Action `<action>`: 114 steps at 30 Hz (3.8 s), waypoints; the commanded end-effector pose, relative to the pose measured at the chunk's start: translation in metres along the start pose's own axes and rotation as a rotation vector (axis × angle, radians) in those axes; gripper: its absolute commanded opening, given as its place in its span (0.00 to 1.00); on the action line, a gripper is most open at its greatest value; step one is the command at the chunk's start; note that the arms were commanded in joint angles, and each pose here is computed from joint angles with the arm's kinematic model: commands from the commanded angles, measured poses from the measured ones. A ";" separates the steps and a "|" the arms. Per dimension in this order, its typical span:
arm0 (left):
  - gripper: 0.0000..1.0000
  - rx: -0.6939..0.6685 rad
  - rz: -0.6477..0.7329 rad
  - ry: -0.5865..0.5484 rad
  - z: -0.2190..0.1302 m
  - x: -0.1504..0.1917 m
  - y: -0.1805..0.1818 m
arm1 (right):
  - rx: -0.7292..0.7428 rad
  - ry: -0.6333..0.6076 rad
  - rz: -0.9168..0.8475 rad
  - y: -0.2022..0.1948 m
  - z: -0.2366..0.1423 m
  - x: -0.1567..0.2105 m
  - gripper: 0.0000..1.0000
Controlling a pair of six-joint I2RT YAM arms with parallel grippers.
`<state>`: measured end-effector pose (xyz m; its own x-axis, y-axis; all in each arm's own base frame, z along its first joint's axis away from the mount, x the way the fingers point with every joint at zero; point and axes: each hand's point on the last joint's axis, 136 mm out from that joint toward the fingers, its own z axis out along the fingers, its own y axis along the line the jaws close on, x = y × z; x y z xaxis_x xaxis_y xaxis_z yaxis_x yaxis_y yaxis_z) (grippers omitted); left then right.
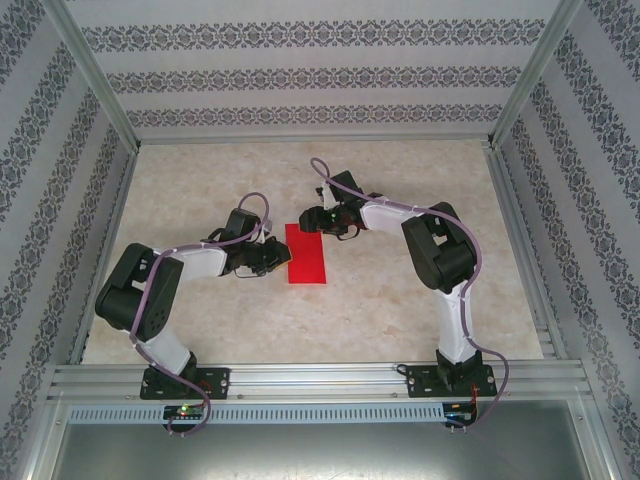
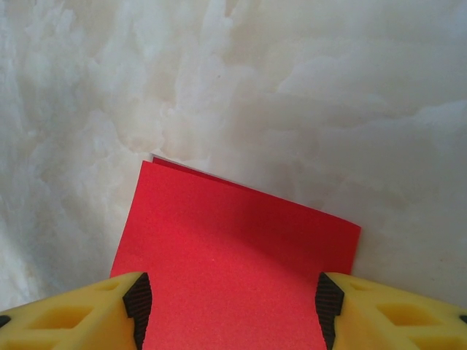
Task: Fold a paper plane with a square sheet of paper (fold left side to right side)
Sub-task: Third fold the triangle at the center of the table.
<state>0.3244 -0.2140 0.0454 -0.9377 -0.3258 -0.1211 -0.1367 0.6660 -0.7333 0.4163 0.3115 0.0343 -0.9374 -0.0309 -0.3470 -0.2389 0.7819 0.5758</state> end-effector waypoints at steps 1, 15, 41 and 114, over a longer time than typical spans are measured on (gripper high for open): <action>0.12 -0.026 0.006 0.014 -0.002 0.009 0.003 | 0.047 0.002 -0.026 -0.009 0.001 0.000 0.66; 0.00 -0.016 -0.056 0.024 0.004 0.018 0.001 | 0.085 -0.320 -0.395 0.030 -0.111 0.009 0.86; 0.00 0.007 -0.085 0.072 0.005 0.021 -0.009 | 0.352 -0.168 -1.154 0.086 -0.038 0.166 0.84; 0.02 -0.122 0.174 0.214 0.069 -0.035 0.002 | -0.047 -0.029 -0.318 0.026 -0.034 0.085 0.00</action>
<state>0.3941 -0.2500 0.0223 -0.9869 -0.0860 -0.1367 0.0249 0.7552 -0.6551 0.3129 0.3044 0.0403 -0.8011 -0.2773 -0.5304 -0.5421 0.7118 0.4466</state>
